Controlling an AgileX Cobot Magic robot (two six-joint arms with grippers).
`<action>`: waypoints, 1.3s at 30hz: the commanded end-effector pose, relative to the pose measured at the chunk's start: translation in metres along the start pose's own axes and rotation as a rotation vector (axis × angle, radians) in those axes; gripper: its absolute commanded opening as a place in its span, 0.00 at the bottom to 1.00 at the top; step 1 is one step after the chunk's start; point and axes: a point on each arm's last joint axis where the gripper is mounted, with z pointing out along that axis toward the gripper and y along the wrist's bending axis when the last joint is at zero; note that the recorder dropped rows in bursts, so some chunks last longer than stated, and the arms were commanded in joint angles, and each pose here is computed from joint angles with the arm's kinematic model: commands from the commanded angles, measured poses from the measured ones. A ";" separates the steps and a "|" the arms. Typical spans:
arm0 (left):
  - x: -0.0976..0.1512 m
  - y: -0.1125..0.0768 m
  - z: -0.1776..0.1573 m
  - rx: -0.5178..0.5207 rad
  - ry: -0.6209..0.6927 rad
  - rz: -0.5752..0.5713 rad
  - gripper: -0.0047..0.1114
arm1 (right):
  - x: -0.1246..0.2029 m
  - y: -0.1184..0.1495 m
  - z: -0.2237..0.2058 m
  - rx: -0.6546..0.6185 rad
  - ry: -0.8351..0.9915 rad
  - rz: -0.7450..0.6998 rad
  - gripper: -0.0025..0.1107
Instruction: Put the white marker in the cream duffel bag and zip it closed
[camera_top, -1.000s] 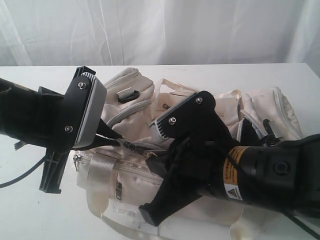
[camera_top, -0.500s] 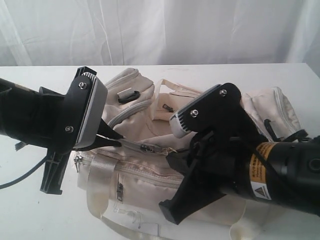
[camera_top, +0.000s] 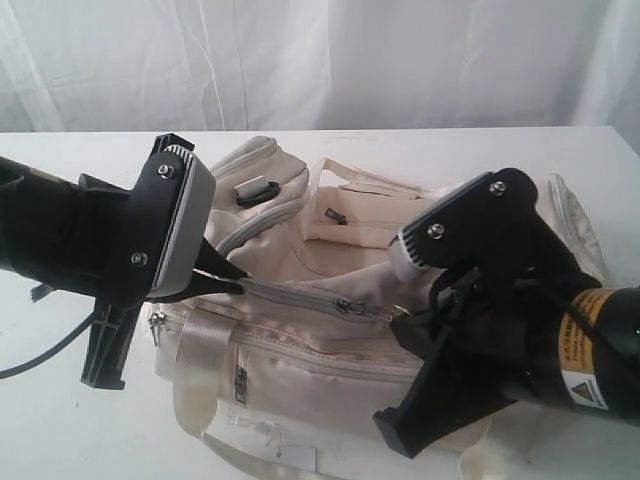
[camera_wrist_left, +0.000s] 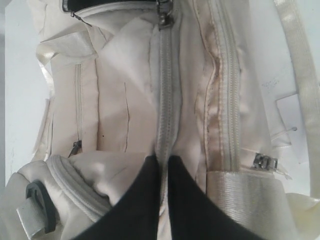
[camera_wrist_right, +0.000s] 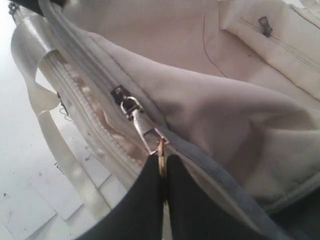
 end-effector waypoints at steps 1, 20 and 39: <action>-0.004 0.000 -0.004 -0.004 -0.021 -0.019 0.04 | 0.006 -0.006 -0.008 0.051 0.060 0.008 0.02; -0.004 0.000 -0.004 -0.004 -0.021 -0.019 0.04 | 0.018 -0.027 -0.037 0.229 0.123 0.010 0.02; -0.010 0.008 -0.005 -0.085 -0.102 -0.211 0.54 | 0.004 -0.008 -0.008 0.067 0.028 0.029 0.02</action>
